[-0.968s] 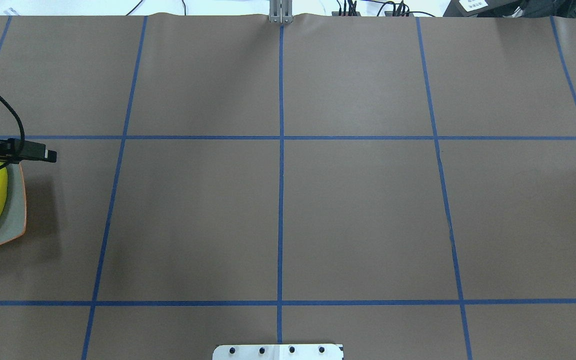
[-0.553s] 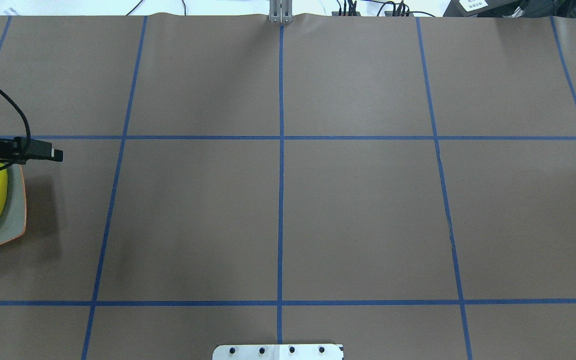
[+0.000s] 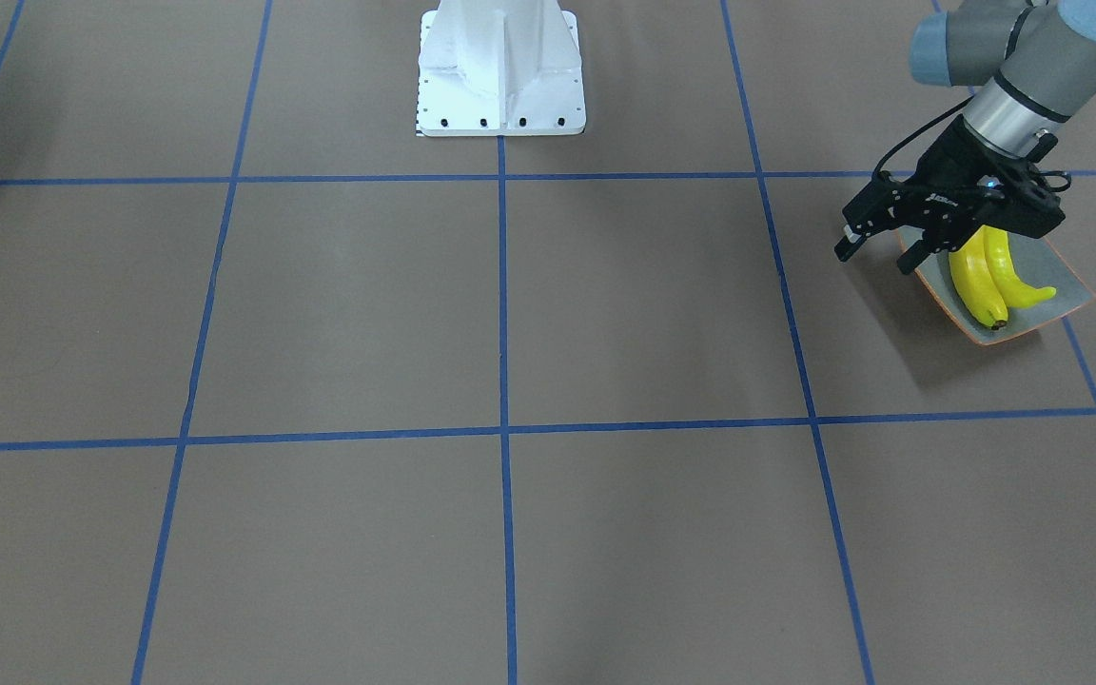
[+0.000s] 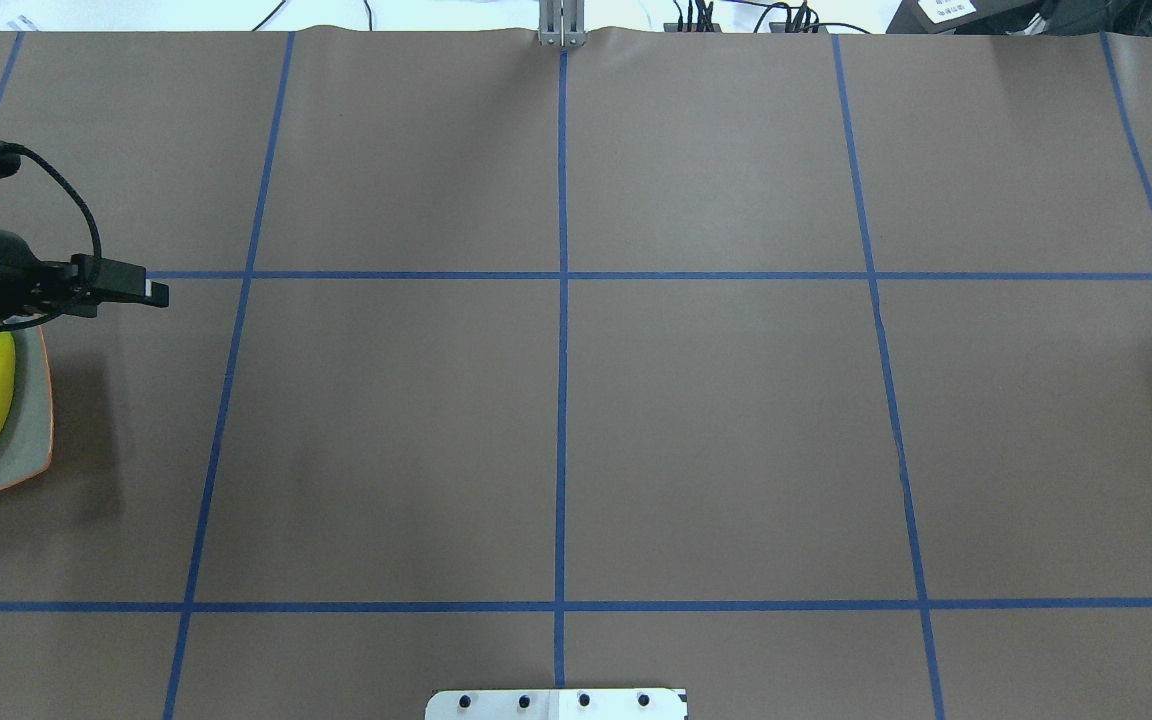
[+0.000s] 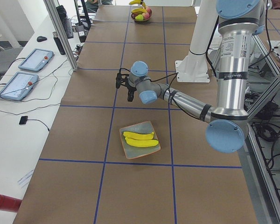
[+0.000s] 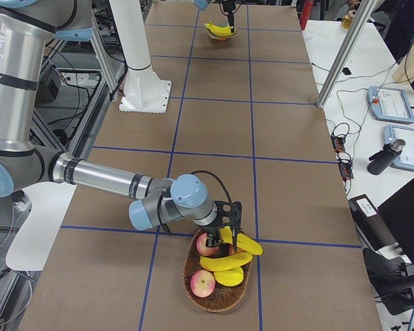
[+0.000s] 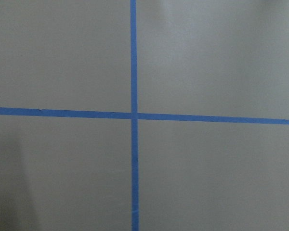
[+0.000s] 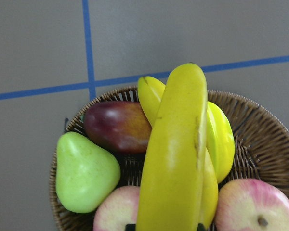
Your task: Transfer all bananas from basket to plate
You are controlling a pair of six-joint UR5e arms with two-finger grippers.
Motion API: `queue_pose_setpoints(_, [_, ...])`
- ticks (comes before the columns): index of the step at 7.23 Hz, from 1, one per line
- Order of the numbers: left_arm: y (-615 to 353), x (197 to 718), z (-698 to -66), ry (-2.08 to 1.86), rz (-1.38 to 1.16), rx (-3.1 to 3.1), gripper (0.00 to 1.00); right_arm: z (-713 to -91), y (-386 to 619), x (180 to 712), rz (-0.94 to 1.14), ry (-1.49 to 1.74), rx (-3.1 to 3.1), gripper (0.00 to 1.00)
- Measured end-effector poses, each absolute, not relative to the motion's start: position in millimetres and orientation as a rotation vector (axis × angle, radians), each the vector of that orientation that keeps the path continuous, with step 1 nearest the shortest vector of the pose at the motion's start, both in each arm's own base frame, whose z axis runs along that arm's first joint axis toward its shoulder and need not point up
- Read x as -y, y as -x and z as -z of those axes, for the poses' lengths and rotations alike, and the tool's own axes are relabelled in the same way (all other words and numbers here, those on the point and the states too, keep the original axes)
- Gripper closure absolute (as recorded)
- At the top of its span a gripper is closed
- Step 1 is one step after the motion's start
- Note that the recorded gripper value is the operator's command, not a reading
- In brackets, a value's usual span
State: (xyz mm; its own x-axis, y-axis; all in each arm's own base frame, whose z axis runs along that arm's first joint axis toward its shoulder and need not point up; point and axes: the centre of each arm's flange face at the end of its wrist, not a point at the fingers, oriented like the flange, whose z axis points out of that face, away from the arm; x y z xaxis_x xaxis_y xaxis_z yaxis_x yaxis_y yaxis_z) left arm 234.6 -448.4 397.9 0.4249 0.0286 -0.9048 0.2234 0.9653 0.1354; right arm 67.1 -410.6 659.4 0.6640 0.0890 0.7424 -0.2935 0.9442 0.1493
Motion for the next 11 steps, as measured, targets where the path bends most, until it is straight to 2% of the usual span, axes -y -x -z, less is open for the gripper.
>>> queue_pose_setpoints(3, [-275.2,473.4,-337.3,-0.226,0.171,-1.223,0.0,-560.9,2.9,483.4,-0.252,-0.254,0.96,1.0])
queue_pose_setpoints(7, [-355.4,494.2,-237.6,-0.156,0.187,-1.359,0.0,-419.7,144.8,521.4,-0.25,-0.165,1.136,1.0])
queue_pose_setpoints(9, [-369.3,495.6,-205.5,-0.136,0.2,-1.403,0.0,-351.2,208.6,521.5,-0.275,-0.149,1.202,1.0])
queue_pose_setpoints(11, [-385.6,498.8,-177.4,-0.106,0.219,-1.437,0.0,-293.3,267.5,493.1,-0.33,-0.164,1.258,1.0])
